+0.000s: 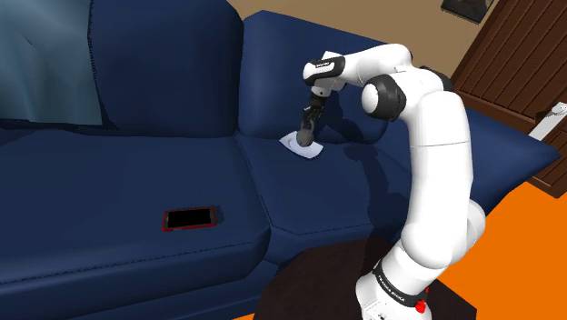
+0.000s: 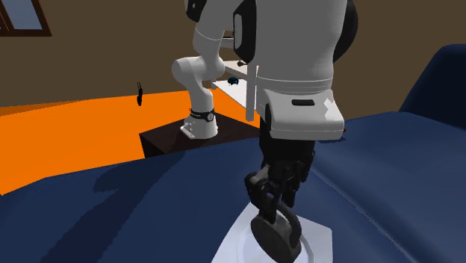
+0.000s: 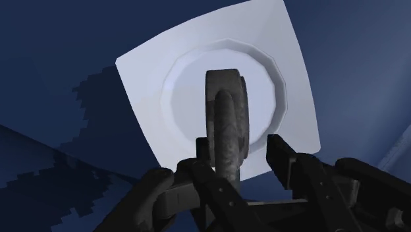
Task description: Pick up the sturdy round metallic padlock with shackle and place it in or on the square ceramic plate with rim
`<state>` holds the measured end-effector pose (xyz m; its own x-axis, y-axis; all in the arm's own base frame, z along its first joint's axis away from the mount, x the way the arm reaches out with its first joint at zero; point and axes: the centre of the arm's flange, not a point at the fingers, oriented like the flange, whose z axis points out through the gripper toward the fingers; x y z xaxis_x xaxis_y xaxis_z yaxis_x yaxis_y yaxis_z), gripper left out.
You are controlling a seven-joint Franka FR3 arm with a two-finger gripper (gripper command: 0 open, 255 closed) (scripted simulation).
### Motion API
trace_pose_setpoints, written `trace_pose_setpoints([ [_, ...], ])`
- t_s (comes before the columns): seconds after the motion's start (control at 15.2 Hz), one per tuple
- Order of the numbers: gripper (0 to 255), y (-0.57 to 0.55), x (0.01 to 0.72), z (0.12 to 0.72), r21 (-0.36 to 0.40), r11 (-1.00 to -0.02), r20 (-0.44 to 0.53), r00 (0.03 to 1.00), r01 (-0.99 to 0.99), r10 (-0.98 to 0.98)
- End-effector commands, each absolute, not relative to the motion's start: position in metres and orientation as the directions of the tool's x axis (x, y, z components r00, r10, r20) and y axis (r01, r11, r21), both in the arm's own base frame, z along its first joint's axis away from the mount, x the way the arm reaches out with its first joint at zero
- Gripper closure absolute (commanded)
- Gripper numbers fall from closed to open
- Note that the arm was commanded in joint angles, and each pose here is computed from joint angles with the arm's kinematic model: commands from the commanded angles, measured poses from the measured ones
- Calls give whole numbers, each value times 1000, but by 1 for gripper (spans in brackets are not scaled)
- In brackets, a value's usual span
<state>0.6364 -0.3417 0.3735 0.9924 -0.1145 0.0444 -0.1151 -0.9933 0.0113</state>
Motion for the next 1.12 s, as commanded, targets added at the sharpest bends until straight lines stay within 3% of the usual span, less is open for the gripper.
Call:
trace_pose_setpoints([
  [0.0,0,-342,636,374,11,-993,45,992,-115,-115],
  [0.26,0,-342,636,374,11,-993,45,992,-115,-114],
  [0.53,0,-341,634,424,11,-993,45,992,-115,-114],
  [1.06,0,-341,634,424,11,-993,45,992,-115,-114],
])
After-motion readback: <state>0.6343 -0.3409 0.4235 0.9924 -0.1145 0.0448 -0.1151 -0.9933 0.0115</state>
